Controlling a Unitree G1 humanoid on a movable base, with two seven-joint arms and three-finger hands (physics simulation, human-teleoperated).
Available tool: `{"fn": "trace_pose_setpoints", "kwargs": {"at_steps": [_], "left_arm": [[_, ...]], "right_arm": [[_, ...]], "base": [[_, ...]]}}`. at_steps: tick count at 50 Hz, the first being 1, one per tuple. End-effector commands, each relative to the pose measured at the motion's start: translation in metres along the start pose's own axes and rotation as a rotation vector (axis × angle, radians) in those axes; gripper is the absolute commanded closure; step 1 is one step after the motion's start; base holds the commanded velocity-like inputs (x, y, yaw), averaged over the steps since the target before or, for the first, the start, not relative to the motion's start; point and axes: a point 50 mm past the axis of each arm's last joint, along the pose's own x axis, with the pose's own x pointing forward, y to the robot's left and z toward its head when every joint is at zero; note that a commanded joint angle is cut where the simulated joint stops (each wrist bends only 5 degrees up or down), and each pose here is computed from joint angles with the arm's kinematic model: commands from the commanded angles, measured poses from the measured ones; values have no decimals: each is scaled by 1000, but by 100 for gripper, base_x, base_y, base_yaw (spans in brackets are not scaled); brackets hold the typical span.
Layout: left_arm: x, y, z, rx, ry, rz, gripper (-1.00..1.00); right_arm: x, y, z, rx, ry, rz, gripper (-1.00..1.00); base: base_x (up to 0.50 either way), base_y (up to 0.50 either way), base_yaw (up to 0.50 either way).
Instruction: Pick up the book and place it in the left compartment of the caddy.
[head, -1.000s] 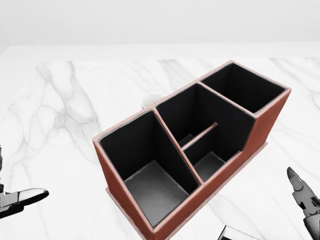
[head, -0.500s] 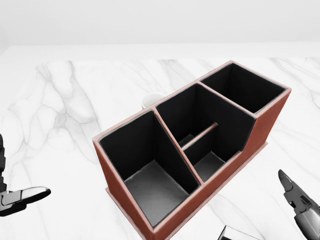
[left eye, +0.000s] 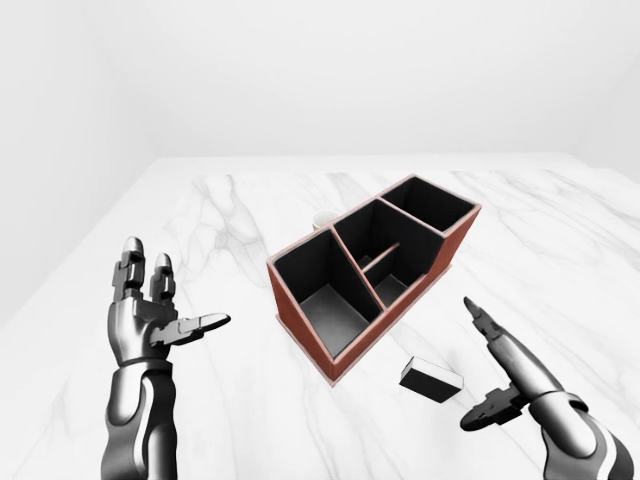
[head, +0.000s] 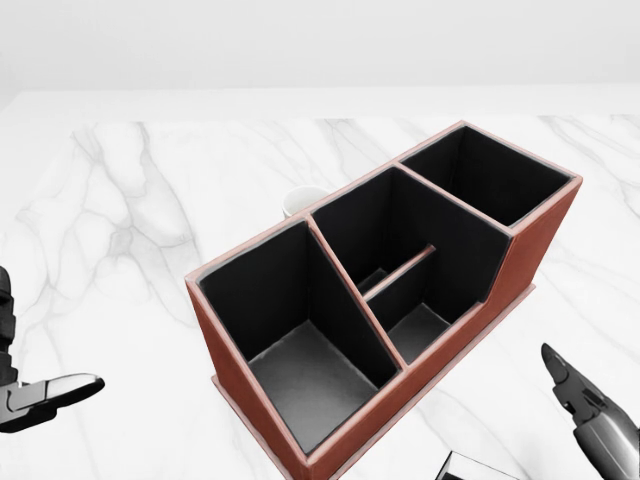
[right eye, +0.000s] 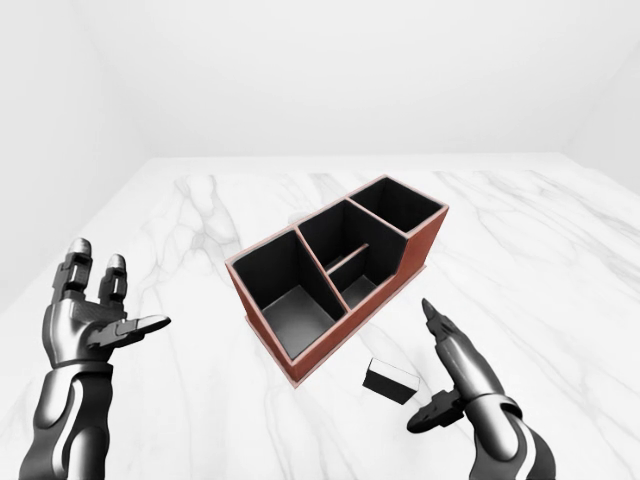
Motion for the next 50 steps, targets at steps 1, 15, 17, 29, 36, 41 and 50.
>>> {"fn": "trace_pose_setpoints", "kwargs": {"at_steps": [1, 15, 17, 29, 36, 41, 50], "left_arm": [[-1, 1, -1, -5, 4, 1, -100], [-2, 2, -1, -7, 5, 2, -100], [-2, 2, -1, -6, 5, 2, -100], [-1, 2, -2, -3, 4, 2, -100], [-1, 2, -3, -4, 6, 4, -100], [-1, 3, -5, -5, 7, 5, -100], [0, 2, -5, -7, 9, 4, -100]], "right_arm": [[2, 1, -3, -22, 18, 13, -100], [5, 3, -6, -46, 49, 27, -100], [6, 4, -8, -57, 61, 36, -100], [16, 2, -5, -79, 45, 51, -100], [21, 3, -4, -89, 41, 69, -100], [25, 7, -6, -85, 45, 94, -100], [29, 13, -7, -89, 44, 126, -100]], "base": [[0, 0, 0], [0, 0, 0], [0, 0, 0], [0, 0, 0], [0, 0, 0], [0, 0, 0], [0, 0, 0]]}}
